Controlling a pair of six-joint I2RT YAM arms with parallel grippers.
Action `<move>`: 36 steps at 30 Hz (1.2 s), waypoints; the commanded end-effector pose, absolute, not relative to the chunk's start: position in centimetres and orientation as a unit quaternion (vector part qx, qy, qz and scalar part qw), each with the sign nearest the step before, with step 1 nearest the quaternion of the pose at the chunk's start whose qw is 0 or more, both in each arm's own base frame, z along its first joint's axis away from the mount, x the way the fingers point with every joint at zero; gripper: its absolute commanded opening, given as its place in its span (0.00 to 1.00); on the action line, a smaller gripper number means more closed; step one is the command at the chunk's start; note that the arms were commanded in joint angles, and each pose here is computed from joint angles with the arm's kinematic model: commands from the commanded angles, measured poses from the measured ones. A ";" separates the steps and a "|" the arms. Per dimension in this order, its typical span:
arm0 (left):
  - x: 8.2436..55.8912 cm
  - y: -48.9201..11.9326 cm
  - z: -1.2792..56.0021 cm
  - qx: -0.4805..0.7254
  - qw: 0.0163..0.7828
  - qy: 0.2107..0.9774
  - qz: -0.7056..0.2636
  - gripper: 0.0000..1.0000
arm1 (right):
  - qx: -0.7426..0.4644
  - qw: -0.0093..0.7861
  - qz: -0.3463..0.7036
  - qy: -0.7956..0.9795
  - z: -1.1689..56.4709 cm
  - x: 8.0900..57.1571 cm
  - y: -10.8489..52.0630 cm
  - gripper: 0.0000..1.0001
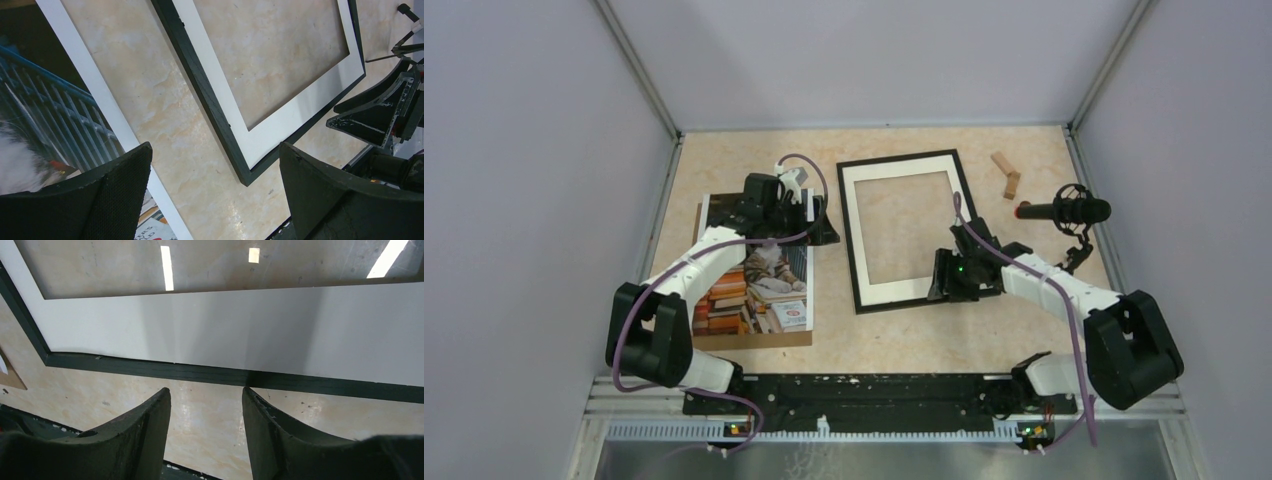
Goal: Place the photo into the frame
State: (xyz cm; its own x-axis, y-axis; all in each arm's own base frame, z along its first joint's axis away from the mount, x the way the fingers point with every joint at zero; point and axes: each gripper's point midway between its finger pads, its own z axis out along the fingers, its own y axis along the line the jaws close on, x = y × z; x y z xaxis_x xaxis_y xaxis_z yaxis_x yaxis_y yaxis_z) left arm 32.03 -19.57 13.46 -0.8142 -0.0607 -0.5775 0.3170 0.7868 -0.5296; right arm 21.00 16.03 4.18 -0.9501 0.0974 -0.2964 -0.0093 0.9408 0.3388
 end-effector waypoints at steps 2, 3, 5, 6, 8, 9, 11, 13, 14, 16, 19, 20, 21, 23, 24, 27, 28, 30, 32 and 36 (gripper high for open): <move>32.9 -20.2 15.8 0.083 0.327 0.881 -0.331 0.99 | 0.022 0.178 0.173 0.968 4.2 22.2 16.6 0.54; 32.9 -20.2 15.8 0.083 0.327 0.881 -0.331 0.99 | 0.023 0.179 0.174 0.968 4.2 22.3 16.7 0.54; 32.9 -20.2 15.8 0.084 0.327 0.881 -0.331 0.99 | 0.024 0.182 0.171 0.968 4.2 22.4 16.6 0.53; 32.9 -20.2 15.8 0.084 0.327 0.881 -0.331 0.99 | 0.025 0.183 0.168 0.968 4.2 22.5 16.5 0.53; 32.9 -20.2 15.8 0.083 0.327 0.881 -0.331 0.99 | 0.026 0.186 0.163 0.969 4.1 22.7 16.4 0.53; 32.9 -20.2 15.8 0.083 0.327 0.881 -0.332 0.99 | 0.026 0.187 0.162 0.968 4.0 22.8 16.4 0.53; 32.9 -20.2 15.7 0.083 0.326 0.881 -0.332 0.99 | 0.027 0.188 0.158 0.969 3.8 23.0 16.3 0.52; 32.9 -20.2 15.7 0.083 0.326 0.881 -0.333 0.99 | 0.028 0.188 0.155 0.970 3.7 23.1 16.2 0.52; 32.9 -20.2 15.8 0.084 0.326 0.881 -0.333 0.99 | 0.029 0.187 0.152 0.970 3.5 23.1 16.2 0.52; 32.9 -20.2 15.7 0.084 0.325 0.881 -0.333 0.99 | 0.030 0.189 0.147 0.970 3.3 23.3 16.1 0.52; 32.8 -20.3 15.8 0.085 0.325 0.881 -0.334 0.99 | 0.031 0.192 0.139 0.971 3.0 23.6 15.8 0.52; 32.8 -20.3 15.8 0.084 0.325 0.881 -0.333 0.99 | 0.030 0.192 0.137 0.971 2.9 23.6 15.8 0.52; 32.9 -20.3 15.8 0.084 0.326 0.881 -0.333 0.99 | 0.029 0.193 0.136 0.971 2.9 23.7 15.8 0.52; 32.9 -20.3 15.7 0.084 0.325 0.881 -0.333 0.99 | 0.030 0.196 0.134 0.971 2.9 24.0 15.8 0.52; 32.9 -20.3 15.6 0.084 0.324 0.881 -0.333 0.99 | 0.030 0.197 0.132 0.971 2.8 24.1 15.8 0.52; 32.8 -20.3 15.6 0.085 0.324 0.881 -0.333 0.99 | 0.031 0.199 0.130 0.971 2.9 24.4 15.8 0.52; 32.8 -20.3 15.6 0.085 0.324 0.881 -0.333 0.99 | 0.030 0.200 0.129 0.971 3.0 24.4 15.8 0.52; 32.8 -20.3 15.6 0.086 0.324 0.881 -0.333 0.99 | 0.027 0.203 0.135 0.969 3.7 24.6 16.1 0.52; 32.9 -20.2 15.7 0.086 0.328 0.883 -0.325 0.99 | 0.011 0.213 0.156 0.964 5.3 24.7 17.1 0.53; 33.2 -17.4 15.5 0.033 0.341 0.912 -0.226 0.98 | -0.026 0.245 0.225 0.943 9.5 25.6 21.6 0.61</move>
